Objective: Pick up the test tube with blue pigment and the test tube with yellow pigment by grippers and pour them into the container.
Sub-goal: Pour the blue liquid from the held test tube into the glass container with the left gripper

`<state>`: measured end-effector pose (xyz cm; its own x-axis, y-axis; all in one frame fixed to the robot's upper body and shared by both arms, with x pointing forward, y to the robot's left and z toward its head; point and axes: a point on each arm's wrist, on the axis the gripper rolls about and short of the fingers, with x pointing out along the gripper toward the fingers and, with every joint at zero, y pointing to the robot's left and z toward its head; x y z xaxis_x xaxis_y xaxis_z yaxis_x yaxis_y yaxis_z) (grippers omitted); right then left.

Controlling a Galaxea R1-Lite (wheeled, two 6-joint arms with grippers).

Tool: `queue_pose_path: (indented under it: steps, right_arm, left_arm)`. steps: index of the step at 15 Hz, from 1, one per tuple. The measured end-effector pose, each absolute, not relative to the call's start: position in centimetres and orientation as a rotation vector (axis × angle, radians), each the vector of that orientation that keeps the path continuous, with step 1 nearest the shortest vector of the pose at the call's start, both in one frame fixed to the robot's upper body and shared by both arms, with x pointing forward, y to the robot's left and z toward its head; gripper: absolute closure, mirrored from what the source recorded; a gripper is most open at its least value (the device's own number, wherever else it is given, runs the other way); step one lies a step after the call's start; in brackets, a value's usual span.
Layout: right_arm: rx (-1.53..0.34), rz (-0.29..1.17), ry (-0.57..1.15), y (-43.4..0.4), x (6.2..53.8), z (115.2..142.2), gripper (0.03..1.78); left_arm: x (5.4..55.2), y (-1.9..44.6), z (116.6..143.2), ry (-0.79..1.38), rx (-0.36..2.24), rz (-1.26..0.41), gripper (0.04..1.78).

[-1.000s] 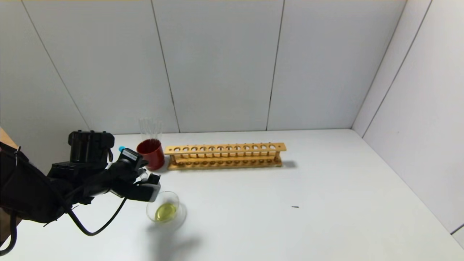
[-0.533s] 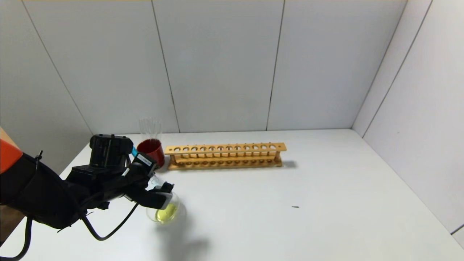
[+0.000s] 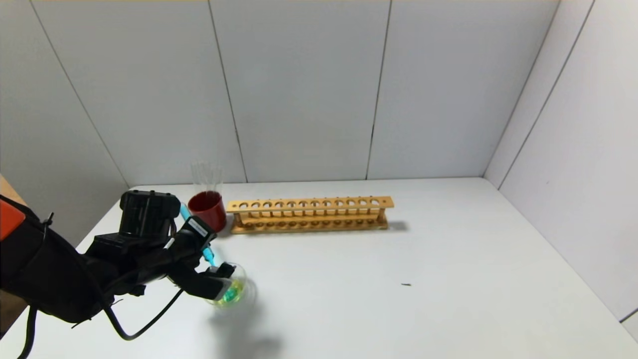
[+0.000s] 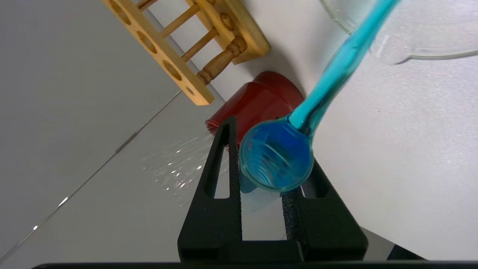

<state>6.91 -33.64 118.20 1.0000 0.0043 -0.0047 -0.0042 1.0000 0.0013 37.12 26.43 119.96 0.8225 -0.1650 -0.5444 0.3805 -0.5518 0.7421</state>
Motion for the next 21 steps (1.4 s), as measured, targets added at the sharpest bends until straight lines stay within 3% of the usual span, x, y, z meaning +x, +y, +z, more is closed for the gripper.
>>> queue_pose_path:
  steps: [5,21]
  right_arm:
    - [0.002,0.004,0.005,-33.6,6.9,118.2,0.06]
    - [0.001,0.004,0.005,-33.6,6.9,118.2,0.06]
  left_arm:
    - [37.0,26.6,120.0,0.155,2.110,-0.718,1.47]
    - [36.0,26.6,122.1,-0.031,2.442,-0.510,1.47]
